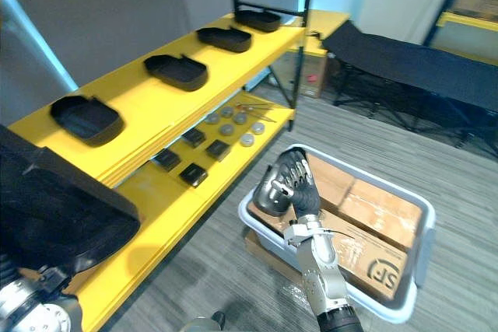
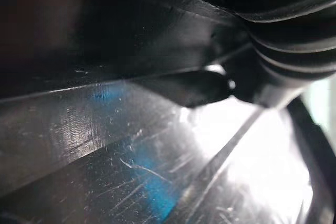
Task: Walk over and take plastic housings, then place them on the shelf
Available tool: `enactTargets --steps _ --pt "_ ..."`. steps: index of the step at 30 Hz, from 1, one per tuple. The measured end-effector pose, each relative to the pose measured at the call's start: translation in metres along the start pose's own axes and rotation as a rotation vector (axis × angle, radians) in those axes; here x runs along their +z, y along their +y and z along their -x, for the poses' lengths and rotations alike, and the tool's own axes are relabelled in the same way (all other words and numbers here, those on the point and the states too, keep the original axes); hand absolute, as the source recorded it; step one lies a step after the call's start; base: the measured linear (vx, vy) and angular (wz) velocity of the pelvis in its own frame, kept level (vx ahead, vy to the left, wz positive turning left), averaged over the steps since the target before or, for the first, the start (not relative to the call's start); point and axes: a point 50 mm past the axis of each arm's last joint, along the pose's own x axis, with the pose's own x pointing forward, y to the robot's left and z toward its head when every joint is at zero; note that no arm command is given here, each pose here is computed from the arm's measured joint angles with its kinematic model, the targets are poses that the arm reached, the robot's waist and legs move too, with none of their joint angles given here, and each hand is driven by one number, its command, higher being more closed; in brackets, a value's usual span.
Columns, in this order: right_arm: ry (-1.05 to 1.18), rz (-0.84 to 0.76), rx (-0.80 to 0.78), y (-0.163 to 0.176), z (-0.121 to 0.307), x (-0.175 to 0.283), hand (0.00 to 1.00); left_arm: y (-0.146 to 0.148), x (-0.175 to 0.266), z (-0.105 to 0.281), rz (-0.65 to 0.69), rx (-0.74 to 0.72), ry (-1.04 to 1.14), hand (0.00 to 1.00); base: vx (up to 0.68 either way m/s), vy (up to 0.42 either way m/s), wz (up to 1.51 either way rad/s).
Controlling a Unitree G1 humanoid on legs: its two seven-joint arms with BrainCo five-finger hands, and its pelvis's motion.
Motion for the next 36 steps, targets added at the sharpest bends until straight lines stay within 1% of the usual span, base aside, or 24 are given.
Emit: enactTargets --steps 3,5,6,8,11,13,15,16,18,24,27,29,31,33,36 --pt "0.001 0.012 0.052 0.01 -0.008 -0.001 0.0 0.0 -0.001 0.002 0.038 -0.028 0.025 1.0 0.02 -0.006 0.43" --pt "-0.01 0.031 0.049 0.006 -0.009 0.003 0.0 -0.007 -0.002 0.001 0.088 -0.076 0.025 1.0 0.02 -0.029 1.0" --pt "-0.025 0.041 0.024 -0.001 -0.009 0.008 0.0 -0.016 0.0 -0.001 0.124 -0.131 0.013 1.0 0.01 -0.031 1.27" --pt "-0.06 0.056 -0.033 -0.015 -0.008 0.018 0.0 -0.027 0.003 -0.007 0.149 -0.217 -0.028 1.0 0.0 -0.091 1.03" --pt "-0.102 0.083 -0.099 -0.033 -0.004 0.033 0.0 -0.035 0.003 -0.006 0.162 -0.282 -0.029 1.0 -0.05 -0.147 0.88" --pt "-0.175 0.103 -0.19 -0.054 0.012 0.052 0.0 -0.049 0.004 -0.003 0.215 -0.367 -0.038 1.0 -0.1 -0.057 1.35" --pt "-0.196 0.146 -0.248 -0.068 0.031 0.061 0.0 -0.06 0.005 0.002 0.27 -0.431 -0.031 1.0 -0.08 0.015 1.07" --pt "-0.193 0.18 -0.268 -0.074 0.038 0.063 0.0 -0.067 0.005 0.007 0.312 -0.461 -0.016 1.0 -0.05 0.054 0.82" --pt "-0.192 0.196 -0.276 -0.076 0.04 0.064 0.0 -0.073 0.006 0.009 0.342 -0.476 -0.01 1.0 -0.03 0.079 0.13" --pt "-0.227 0.145 -0.212 -0.063 0.037 0.056 0.0 -0.073 0.003 0.009 0.342 -0.455 0.006 1.0 0.01 0.088 -0.14" --pt "-0.207 0.16 -0.178 -0.051 0.034 0.048 0.0 -0.077 0.005 0.006 0.336 -0.475 -0.015 1.0 0.07 0.136 0.14" --pt "-0.217 0.199 -0.155 -0.044 0.034 0.045 0.0 -0.081 0.005 0.003 0.335 -0.494 -0.023 1.0 0.11 0.177 0.51" --pt "-0.215 0.196 -0.135 -0.039 0.035 0.042 0.0 -0.085 0.005 0.001 0.299 -0.517 -0.045 1.0 0.11 0.221 0.62" --pt "-0.218 0.204 -0.105 -0.032 0.033 0.039 0.0 -0.085 0.007 -0.003 0.227 -0.537 -0.081 1.0 0.21 0.182 0.58" --pt "-0.206 0.232 -0.046 -0.02 0.029 0.034 0.0 -0.084 0.008 -0.012 0.189 -0.525 -0.114 1.0 0.23 0.088 0.61"
